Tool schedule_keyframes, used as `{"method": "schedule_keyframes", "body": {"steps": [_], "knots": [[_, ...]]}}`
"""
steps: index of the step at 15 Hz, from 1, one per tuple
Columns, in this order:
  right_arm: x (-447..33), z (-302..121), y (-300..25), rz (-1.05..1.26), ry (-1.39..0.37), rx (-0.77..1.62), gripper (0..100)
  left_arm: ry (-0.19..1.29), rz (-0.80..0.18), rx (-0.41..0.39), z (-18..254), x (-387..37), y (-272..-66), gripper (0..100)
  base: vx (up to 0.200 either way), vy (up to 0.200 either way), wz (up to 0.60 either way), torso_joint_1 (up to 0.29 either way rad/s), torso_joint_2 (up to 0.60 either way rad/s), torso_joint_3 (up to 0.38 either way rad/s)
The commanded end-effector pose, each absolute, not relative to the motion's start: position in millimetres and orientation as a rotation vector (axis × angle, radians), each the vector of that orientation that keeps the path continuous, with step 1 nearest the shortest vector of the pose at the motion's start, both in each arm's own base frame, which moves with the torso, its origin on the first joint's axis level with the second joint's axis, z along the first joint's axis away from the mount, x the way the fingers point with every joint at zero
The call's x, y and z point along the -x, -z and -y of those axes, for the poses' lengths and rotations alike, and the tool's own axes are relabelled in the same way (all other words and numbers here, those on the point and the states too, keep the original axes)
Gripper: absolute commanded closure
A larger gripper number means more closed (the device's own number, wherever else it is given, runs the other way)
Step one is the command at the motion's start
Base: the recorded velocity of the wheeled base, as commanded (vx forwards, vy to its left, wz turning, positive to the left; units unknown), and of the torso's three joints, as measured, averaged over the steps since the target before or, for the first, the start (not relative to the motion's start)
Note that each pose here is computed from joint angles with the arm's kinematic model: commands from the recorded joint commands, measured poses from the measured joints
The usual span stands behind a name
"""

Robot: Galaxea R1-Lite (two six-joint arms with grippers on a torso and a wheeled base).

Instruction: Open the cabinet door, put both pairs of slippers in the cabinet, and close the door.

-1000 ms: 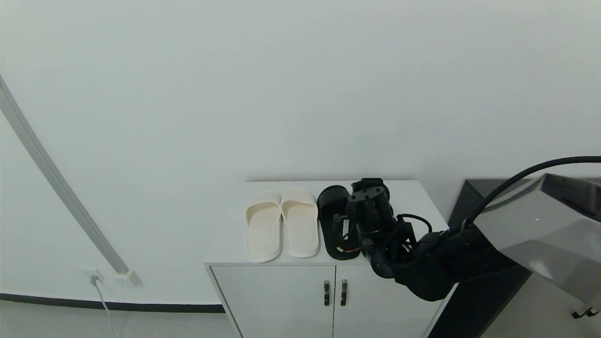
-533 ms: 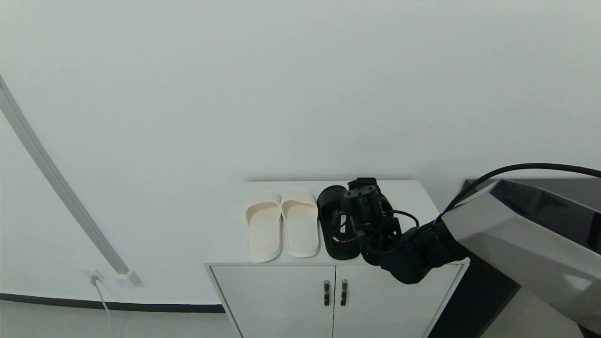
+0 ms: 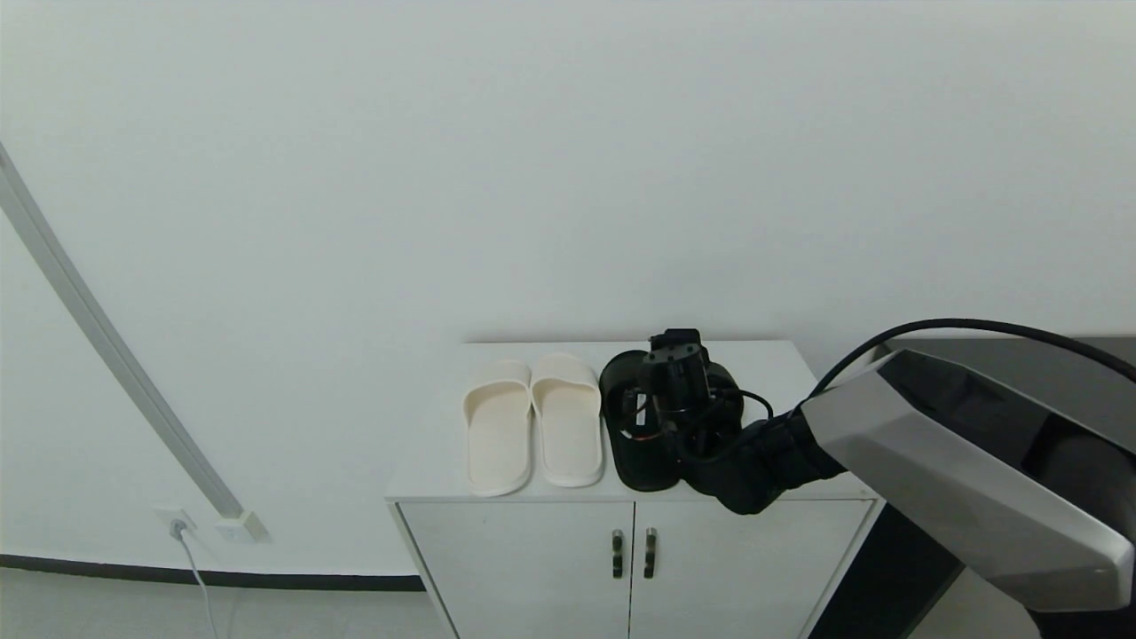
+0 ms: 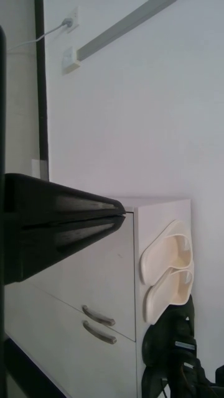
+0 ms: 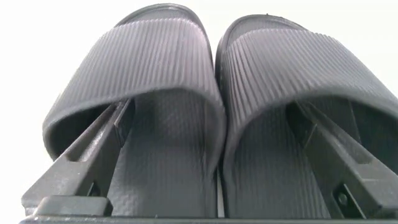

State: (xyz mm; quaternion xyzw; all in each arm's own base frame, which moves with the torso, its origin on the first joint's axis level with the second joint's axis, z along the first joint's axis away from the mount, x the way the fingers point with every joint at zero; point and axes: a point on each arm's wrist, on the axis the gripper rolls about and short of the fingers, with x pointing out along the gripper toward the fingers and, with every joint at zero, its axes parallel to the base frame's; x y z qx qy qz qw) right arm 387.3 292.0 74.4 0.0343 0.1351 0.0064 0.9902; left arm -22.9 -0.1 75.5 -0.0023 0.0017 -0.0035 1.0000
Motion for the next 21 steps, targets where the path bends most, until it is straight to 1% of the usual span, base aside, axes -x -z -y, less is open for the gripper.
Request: {"method": "schedule_keyframes", "body": {"steps": [1, 2, 3, 10, 12, 13, 17, 19, 21], "knots": [[-391.5, -293.6, -71.1, -0.268, -0.011, -0.07, 0, 0.008, -0.005, 0.006, 0.0, 22.8, -75.5, 100, 0.0, 0.0, 0.0, 0.0, 0.0, 0.0], [-393.6, -292.5, -68.6, -0.268, -0.007, -0.066, 0, 0.008, -0.005, 0.006, 0.0, 22.8, -75.5, 100, 0.0, 0.0, 0.0, 0.0, 0.0, 0.0], [-394.4, -292.1, -67.5, -0.269, -0.005, -0.066, 100, 0.008, -0.005, 0.006, 0.0, 22.8, -75.5, 100, 0.0, 0.0, 0.0, 0.0, 0.0, 0.0], [-394.0, -291.8, -69.5, -0.265, -0.004, -0.067, 100, 0.008, -0.005, 0.006, 0.0, 22.8, -75.5, 100, 0.0, 0.0, 0.0, 0.0, 0.0, 0.0], [-390.9, -290.3, -77.1, -0.258, -0.007, -0.072, 100, 0.008, -0.005, 0.006, 0.0, 22.8, -75.5, 100, 0.0, 0.0, 0.0, 0.0, 0.0, 0.0], [-388.9, -288.7, -82.5, -0.253, -0.008, -0.076, 100, 0.008, -0.005, 0.006, 0.0, 22.8, -75.5, 100, 0.0, 0.0, 0.0, 0.0, 0.0, 0.0], [-353.8, -271.7, -127.3, -0.243, -0.069, -0.093, 100, 0.006, -0.005, 0.002, 0.0, 22.8, -75.5, 100, 0.0, 0.0, 0.0, 0.0, 0.0, 0.0], [-329.1, -253.4, -144.7, -0.255, -0.145, -0.068, 100, 0.006, -0.006, 0.002, 0.0, 22.7, -75.0, 100, 0.0, 0.0, 0.0, 0.0, 0.0, 0.0], [-303.5, -234.8, -155.2, -0.244, -0.259, -0.051, 100, 0.005, -0.006, 0.003, 0.0, 22.7, -75.0, 100, 0.0, 0.0, 0.0, 0.0, 0.0, 0.0]]}}
